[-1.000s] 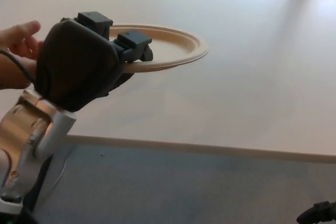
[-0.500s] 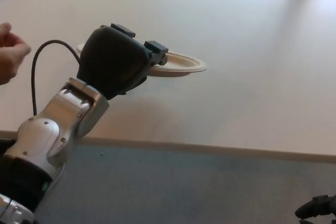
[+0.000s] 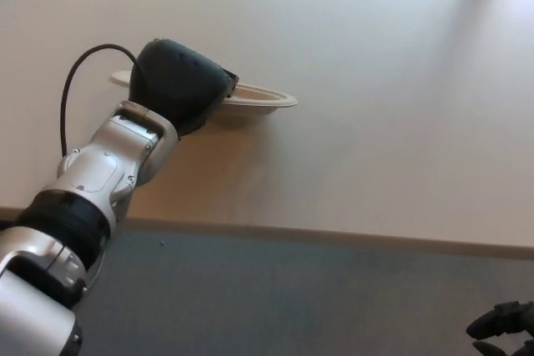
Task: A person passes a plate to the robot and the robot grabs it with its left hand and places it at the centre of the table infront of it
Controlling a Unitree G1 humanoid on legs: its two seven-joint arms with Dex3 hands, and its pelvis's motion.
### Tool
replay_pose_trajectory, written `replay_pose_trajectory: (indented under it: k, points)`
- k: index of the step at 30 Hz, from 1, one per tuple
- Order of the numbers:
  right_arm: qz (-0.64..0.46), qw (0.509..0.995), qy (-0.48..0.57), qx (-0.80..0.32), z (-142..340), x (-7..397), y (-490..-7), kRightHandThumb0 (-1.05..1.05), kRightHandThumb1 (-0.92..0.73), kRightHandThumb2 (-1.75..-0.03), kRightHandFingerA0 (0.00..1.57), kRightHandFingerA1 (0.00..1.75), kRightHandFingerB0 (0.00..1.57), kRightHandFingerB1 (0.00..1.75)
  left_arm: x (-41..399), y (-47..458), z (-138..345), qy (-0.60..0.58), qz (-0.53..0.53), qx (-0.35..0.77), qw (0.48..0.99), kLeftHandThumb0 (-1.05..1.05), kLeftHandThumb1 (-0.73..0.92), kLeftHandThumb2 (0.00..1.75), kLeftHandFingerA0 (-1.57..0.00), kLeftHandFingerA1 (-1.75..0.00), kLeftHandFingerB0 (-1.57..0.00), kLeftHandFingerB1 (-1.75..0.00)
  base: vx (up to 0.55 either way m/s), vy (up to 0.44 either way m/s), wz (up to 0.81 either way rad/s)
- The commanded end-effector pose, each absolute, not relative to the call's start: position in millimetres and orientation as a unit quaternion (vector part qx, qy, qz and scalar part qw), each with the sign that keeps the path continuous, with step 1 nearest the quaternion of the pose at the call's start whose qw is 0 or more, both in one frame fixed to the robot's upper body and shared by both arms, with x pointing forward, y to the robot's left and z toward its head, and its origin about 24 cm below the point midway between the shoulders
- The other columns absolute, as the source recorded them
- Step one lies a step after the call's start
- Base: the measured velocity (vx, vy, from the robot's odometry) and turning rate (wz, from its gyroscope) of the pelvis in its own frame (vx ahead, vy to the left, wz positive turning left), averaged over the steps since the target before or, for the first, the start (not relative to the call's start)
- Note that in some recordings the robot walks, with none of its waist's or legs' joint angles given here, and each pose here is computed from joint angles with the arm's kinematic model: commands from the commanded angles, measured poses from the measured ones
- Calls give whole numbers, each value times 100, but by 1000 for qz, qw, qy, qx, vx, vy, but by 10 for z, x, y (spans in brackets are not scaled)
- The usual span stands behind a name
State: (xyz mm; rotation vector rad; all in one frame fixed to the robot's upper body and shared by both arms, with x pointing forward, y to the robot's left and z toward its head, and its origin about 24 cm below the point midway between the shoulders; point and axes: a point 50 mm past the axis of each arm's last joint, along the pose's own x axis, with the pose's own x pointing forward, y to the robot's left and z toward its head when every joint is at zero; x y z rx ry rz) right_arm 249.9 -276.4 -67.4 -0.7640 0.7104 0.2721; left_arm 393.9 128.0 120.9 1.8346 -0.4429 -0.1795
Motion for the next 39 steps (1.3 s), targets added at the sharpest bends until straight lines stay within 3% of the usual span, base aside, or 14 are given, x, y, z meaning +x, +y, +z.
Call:
replay_pose_trajectory:
  k: [1,2,3,4,5,6,15,20,28,29,32,34,35,39]
  points:
    - [132,855,331,-378,-643,2526,-2775,-69,-73,-62,70,66,53,53,4015,1313,1282,-136,-74,761,631,-48,71,62,-67,-81,-38,-33,0,0,0]
    - [134,855,328,-379,-638,2532,-2771,-69,-73,-62,70,66,53,53,4027,1310,1297,-114,-86,736,662,-48,71,62,-67,-81,-38,-33,0,0,0]
    - [133,856,327,-378,-630,2541,-2771,-68,-75,-62,69,65,54,53,4041,1307,1323,-90,-99,720,681,-72,55,85,-28,-47,-9,-38,0,0,0]
    - [133,856,327,-378,-628,2544,-2771,-68,-75,-62,69,65,54,53,4046,1306,1334,-81,-104,715,686,-72,55,85,-28,-47,-9,-38,0,0,0]
    - [132,857,327,-376,-628,2544,-2770,-68,-75,-62,69,66,55,54,4057,1306,1371,-51,-122,700,701,-79,48,89,0,-14,0,-15,0,0,0]
    - [130,858,328,-374,-628,2545,-2772,-67,-74,-62,68,66,53,53,4075,1320,1448,-15,-147,669,728,-85,47,58,0,0,0,-1,0,0,0]
    - [117,860,329,-373,-560,2619,-2812,-64,-74,-62,69,66,52,51,4198,1372,1914,85,-192,671,711,-96,45,55,0,0,0,0,0,0,0]
    - [115,863,326,-367,-559,2619,-2808,-49,-71,-65,67,65,60,55,4187,1408,2011,99,-208,672,704,-105,41,73,0,0,0,0,0,0,0]
    - [113,869,321,-360,-531,2658,-2795,-41,-63,-68,65,66,56,55,4188,1454,2061,128,-217,669,700,-103,49,57,0,0,0,0,0,0,0]
    - [113,870,318,-359,-511,2680,-2794,-36,-58,-69,67,68,57,55,4200,1464,2066,158,-225,659,700,-105,42,71,0,0,0,0,0,0,0]
    - [111,870,313,-365,-468,2724,-2805,-37,-59,-68,70,68,58,55,4204,1467,2119,184,-245,649,696,-105,42,71,0,0,0,0,0,0,0]
    - [111,872,308,-365,-437,2757,-2803,-38,-59,-66,70,69,58,55,4197,1473,2156,209,-271,644,684,-98,47,57,0,-3,0,0,0,0,0]
    - [113,872,305,-365,-416,2779,-2801,-39,-56,-65,68,68,57,55,4188,1477,2208,226,-284,638,679,-67,38,87,-6,-21,0,0,0,0,0]
    - [113,873,302,-365,-380,2817,-2805,-38,-55,-63,68,67,58,55,4186,1490,2302,241,-284,625,686,-71,41,86,-3,-11,0,0,0,0,0]
